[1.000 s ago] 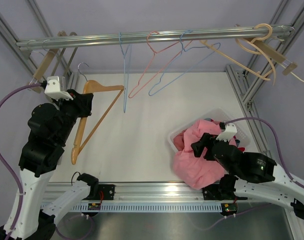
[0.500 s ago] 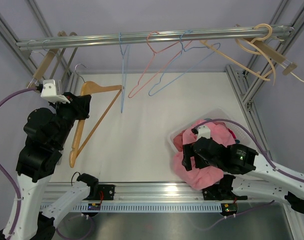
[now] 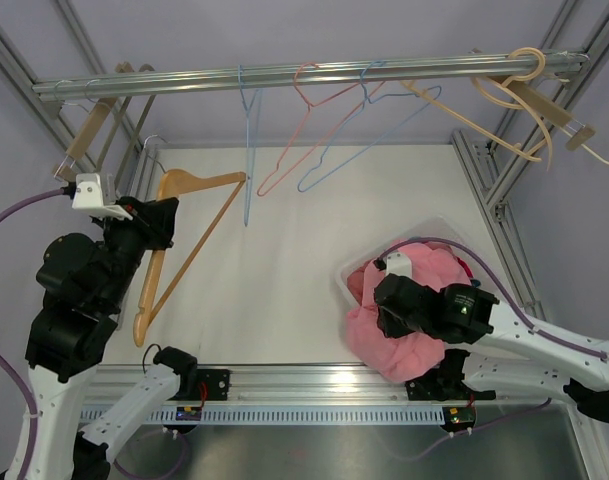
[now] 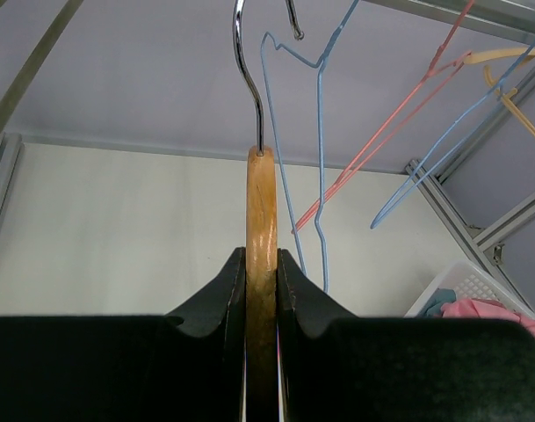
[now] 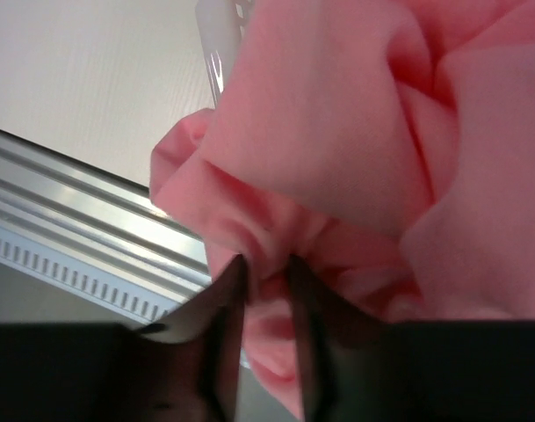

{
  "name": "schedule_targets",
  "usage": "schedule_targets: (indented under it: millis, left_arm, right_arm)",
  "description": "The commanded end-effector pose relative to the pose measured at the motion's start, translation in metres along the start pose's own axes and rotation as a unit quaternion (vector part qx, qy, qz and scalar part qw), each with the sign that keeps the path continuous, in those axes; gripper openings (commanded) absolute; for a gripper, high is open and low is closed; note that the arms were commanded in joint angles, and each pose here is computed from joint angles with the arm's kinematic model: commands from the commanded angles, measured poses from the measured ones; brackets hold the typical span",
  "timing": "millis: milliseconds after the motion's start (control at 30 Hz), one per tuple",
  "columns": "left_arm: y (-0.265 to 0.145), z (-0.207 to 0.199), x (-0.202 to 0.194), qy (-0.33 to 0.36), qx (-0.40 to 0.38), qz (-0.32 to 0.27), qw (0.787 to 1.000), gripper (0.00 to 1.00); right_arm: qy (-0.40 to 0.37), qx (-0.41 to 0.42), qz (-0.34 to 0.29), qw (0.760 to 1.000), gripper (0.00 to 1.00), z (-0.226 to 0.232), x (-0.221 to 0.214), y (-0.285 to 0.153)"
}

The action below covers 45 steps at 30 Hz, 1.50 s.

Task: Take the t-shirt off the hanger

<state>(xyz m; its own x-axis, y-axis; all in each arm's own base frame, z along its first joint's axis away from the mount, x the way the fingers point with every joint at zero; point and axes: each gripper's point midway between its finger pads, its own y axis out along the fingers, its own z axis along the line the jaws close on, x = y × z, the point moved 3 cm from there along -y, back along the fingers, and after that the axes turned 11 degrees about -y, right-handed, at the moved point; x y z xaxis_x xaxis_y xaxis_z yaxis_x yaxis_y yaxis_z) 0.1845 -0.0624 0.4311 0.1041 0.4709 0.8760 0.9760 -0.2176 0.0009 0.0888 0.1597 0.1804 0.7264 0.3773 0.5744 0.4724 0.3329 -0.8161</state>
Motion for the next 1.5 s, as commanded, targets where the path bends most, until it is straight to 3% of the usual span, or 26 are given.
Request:
schedule_targets:
  millis: [0,67,267,367,467,533,700,833,933,1233,1467]
  left_arm:
    - [-0.002,-0.011,0.019,-0.008,-0.028,-0.046,0.999,0.00]
    - [-0.001,-0.010,0.018,-0.008,-0.028,-0.046,0.999,0.00]
    - [0.001,-0.008,0.012,-0.007,-0.028,-0.045,0.999,0.00]
    - [0.001,-0.008,0.010,-0.007,-0.031,-0.043,0.999,0.00]
    - [0.001,-0.008,0.009,-0.007,-0.032,-0.041,0.999,0.00]
    - [0.001,-0.008,0.009,-0.006,-0.033,-0.042,0.999,0.00]
    - [0.000,-0.007,0.008,-0.005,-0.033,-0.042,0.999,0.00]
    - [0.001,-0.007,0.006,-0.006,-0.035,-0.039,0.999,0.00]
    - [0.000,-0.007,0.006,-0.005,-0.034,-0.040,0.999,0.00]
    - [0.009,-0.009,0.002,-0.012,-0.038,-0.035,0.999,0.00]
    - [0.017,-0.011,0.006,-0.006,-0.033,-0.033,0.999,0.00]
  right_arm:
    - [-0.008,0.009,0.005,1.000,0.21,0.005,0.001,0.003]
    - [0.006,-0.001,-0.029,1.000,0.00,0.001,0.015,-0.007]
    - [0.070,-0.052,-0.203,0.975,0.00,-0.035,0.077,-0.076]
    - [0.114,-0.098,-0.318,0.936,0.00,-0.068,0.114,-0.141]
    - [0.141,-0.161,-0.376,0.901,0.00,-0.100,0.130,-0.184]
    - [0.144,-0.186,-0.390,0.890,0.00,-0.110,0.133,-0.196]
    - [0.117,-0.223,-0.372,0.893,0.00,-0.117,0.126,-0.189]
    - [0.095,-0.205,-0.335,0.914,0.00,-0.105,0.112,-0.156]
    - [0.093,-0.237,-0.280,0.926,0.00,-0.106,0.087,-0.123]
    - [0.138,-0.232,-0.151,0.951,0.00,-0.072,0.044,-0.012]
    - [0.185,-0.205,-0.139,0.951,0.03,-0.067,0.028,0.034]
